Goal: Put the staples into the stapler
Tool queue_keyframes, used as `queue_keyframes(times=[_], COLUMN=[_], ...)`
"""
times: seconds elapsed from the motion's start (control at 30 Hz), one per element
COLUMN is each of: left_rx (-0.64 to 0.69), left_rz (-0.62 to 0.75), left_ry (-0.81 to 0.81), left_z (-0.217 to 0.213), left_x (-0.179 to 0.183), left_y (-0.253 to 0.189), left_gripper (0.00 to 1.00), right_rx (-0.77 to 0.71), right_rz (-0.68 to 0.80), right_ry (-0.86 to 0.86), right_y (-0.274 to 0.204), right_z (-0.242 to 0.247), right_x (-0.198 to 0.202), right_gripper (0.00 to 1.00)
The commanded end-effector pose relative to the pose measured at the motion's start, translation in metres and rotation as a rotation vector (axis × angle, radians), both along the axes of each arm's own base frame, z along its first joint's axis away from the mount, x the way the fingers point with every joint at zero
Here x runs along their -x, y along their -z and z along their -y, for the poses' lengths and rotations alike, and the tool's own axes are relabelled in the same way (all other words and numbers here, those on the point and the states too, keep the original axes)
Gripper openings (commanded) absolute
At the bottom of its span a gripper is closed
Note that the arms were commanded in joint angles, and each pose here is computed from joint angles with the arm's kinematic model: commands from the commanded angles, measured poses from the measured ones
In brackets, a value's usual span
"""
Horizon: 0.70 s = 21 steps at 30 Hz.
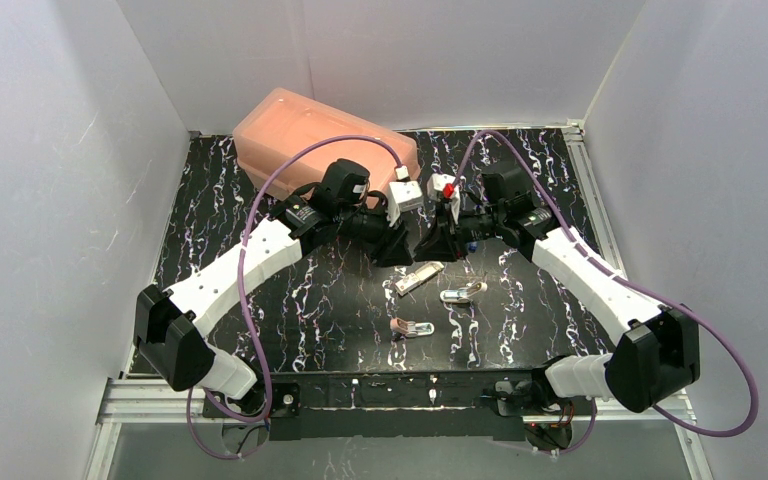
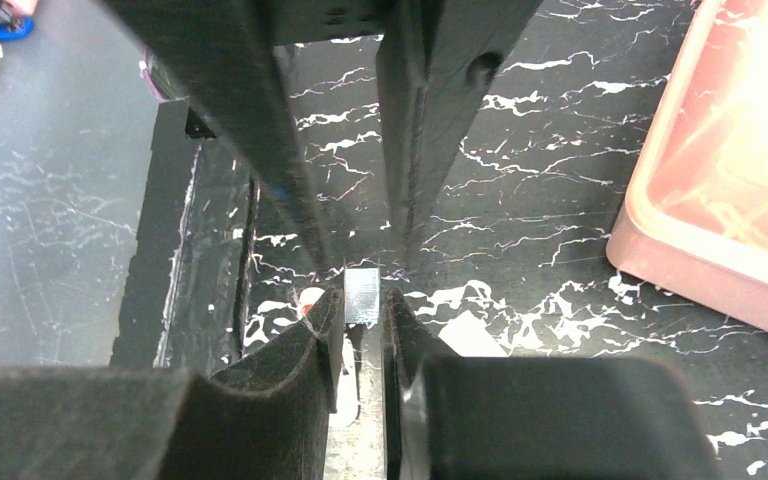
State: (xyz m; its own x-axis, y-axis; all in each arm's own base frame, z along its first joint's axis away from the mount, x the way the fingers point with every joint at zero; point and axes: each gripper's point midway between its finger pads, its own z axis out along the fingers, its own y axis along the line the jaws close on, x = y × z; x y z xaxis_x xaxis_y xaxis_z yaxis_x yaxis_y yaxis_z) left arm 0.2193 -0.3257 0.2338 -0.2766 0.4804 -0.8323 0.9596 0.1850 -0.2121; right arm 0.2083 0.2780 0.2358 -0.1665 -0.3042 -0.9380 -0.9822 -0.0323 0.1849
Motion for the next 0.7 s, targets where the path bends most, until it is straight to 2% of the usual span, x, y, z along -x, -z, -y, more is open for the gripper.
queue_keyframes(times=[0.0,0.1,0.23,0.4,0.53,0.67], left_rx=[-0.025,-0.042,-0.033,-0.039,-0.059,-0.061], left_rz=[0.098,0.214,0.341,0.481,0.576,0.619], left_ry=[-0.009,0.007,0.094,0.173,0.121,0.108], left_z=[-0.009,-0.016,-0.016,-0.011,-0.010,-0.009], left_x=[-0.007,-0.018,-0.023,-0.034,-0.057,-0.064], left_y=[-0.006,-0.011,-0.019,-0.021,-0.023,-0.026], left_gripper=[0.60,0.75,0.81,0.79,0.74,0.70], right_rx=[-0.074,-0.141,-0.194,-0.221,-0.234,-0.235], right_rz=[-0.086,-0.198,-0.401,-0.581,-0.687,-0.739], right_ry=[0.076,0.159,0.236,0.280,0.324,0.344], right_y=[-0.012,-0.020,-0.027,-0.028,-0.020,-0.014], right_z=[0.001,0.003,0.005,0.002,0.002,0.002], right_x=[-0.013,-0.029,-0.041,-0.046,-0.052,-0.053], right_gripper=[0.12,0.11,0.10,0.09,0.09,0.09])
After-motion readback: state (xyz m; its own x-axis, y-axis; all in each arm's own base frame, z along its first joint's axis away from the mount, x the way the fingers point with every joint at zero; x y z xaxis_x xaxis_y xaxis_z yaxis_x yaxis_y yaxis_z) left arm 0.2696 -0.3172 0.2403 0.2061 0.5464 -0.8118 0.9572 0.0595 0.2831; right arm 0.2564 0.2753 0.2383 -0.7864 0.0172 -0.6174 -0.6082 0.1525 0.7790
